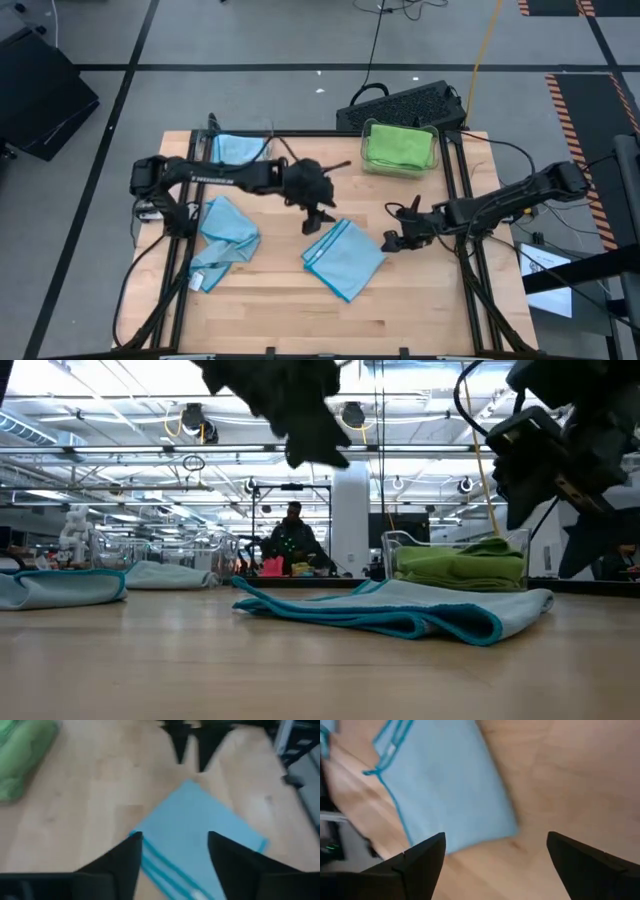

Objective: Sort microfiber towel by color & place in baskets
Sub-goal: Fold the right blue towel

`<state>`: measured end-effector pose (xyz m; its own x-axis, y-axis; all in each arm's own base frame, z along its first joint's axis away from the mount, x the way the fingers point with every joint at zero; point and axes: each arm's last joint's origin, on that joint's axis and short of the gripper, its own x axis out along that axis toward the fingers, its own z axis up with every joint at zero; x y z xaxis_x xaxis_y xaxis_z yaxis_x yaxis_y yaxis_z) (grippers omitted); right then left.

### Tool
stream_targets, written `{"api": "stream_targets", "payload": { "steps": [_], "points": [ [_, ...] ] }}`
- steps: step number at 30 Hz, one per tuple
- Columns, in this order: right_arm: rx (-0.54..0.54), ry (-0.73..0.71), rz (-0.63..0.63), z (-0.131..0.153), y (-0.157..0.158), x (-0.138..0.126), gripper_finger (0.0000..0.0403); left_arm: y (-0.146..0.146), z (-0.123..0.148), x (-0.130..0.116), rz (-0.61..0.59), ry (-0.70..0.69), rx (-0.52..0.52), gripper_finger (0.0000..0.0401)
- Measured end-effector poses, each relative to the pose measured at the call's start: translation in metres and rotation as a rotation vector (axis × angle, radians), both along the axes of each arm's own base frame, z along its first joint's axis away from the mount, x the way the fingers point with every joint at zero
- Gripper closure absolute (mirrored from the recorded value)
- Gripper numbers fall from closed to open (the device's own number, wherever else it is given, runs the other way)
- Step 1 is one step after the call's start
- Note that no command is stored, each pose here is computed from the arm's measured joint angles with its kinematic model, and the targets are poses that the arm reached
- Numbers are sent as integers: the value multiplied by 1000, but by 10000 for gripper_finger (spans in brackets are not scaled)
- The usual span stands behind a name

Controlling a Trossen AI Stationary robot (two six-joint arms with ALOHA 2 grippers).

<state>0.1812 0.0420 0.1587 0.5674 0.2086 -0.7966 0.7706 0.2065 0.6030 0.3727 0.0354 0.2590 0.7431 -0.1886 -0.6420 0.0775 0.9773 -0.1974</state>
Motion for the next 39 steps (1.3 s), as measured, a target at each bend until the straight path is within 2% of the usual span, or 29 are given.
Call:
{"api": "stream_targets", "payload": {
  "steps": [4, 7, 14, 17, 20, 24, 29, 39],
  "points": [
    [81, -46, -101, 4, 3, 6, 61, 25, -23, 4, -48, 45, 45, 110],
    [111, -52, -164, 4, 3, 8, 63, 36, -42, 12, -100, 49, 44, 85],
    [87, -5, -235, -7, 2, 13, 64, 43, -76, 36, -190, -14, 14, 92],
    [85, -1, -234, -10, 2, 15, 64, 42, -90, 49, -210, 11, 1, 90],
    [68, -4, -205, -10, 3, 15, 64, 38, -101, 65, -245, 15, 2, 85],
    [97, 21, -86, -10, 5, 12, 64, 35, -118, 82, -262, 65, -6, 83],
    [131, 51, 59, -5, 10, 3, 64, 42, -125, 84, -243, 105, 15, 111],
    [43, 137, 147, 0, 5, -21, 64, 36, -140, 80, -397, 132, 42, 216]
  ]
}}
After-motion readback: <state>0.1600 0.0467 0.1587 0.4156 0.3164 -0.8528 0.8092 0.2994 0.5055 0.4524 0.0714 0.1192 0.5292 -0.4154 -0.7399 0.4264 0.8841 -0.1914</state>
